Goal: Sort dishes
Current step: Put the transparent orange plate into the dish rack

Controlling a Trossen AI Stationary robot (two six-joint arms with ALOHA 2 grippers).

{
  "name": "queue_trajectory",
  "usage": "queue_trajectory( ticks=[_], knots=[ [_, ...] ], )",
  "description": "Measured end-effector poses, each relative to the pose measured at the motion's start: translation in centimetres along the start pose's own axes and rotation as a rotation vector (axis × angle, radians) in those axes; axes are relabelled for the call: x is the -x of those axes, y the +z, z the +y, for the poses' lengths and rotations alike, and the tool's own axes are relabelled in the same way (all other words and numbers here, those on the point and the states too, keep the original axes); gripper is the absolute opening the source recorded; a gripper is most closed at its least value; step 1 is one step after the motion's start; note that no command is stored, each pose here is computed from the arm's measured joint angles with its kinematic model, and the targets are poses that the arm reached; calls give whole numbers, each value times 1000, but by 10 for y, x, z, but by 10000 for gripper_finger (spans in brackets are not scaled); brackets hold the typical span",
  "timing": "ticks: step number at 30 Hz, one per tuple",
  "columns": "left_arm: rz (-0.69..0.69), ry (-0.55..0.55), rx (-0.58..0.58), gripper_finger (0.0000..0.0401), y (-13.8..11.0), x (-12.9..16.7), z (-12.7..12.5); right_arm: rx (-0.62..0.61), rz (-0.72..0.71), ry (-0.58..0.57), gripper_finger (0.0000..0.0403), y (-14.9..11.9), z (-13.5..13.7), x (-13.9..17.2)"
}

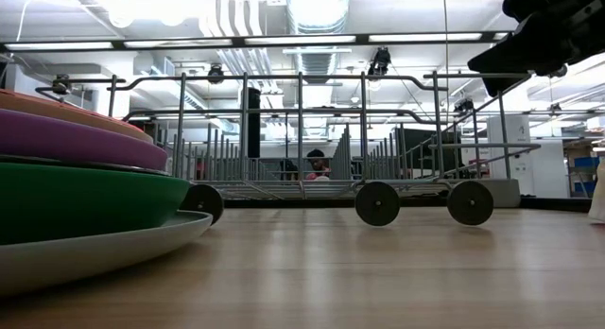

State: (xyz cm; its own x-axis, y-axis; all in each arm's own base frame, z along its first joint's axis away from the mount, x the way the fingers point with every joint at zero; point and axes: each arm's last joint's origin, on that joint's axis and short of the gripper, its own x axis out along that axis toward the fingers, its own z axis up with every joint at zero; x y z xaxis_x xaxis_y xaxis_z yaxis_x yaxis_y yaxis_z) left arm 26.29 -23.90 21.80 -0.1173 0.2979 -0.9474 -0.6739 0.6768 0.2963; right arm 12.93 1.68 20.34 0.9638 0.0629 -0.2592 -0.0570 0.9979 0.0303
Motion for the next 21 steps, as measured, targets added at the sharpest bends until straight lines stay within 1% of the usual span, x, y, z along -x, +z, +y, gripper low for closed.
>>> queue_trajectory(
  ticks=[14, 21],
  knots=[
    [1, 25, -8, 74, -1, -4, 2, 1, 10, -1, 2, -2, 0, 0],
    [27, 33, -21, 74, -2, -6, 2, -5, 10, -1, 2, -2, 0, -1]
  ],
)
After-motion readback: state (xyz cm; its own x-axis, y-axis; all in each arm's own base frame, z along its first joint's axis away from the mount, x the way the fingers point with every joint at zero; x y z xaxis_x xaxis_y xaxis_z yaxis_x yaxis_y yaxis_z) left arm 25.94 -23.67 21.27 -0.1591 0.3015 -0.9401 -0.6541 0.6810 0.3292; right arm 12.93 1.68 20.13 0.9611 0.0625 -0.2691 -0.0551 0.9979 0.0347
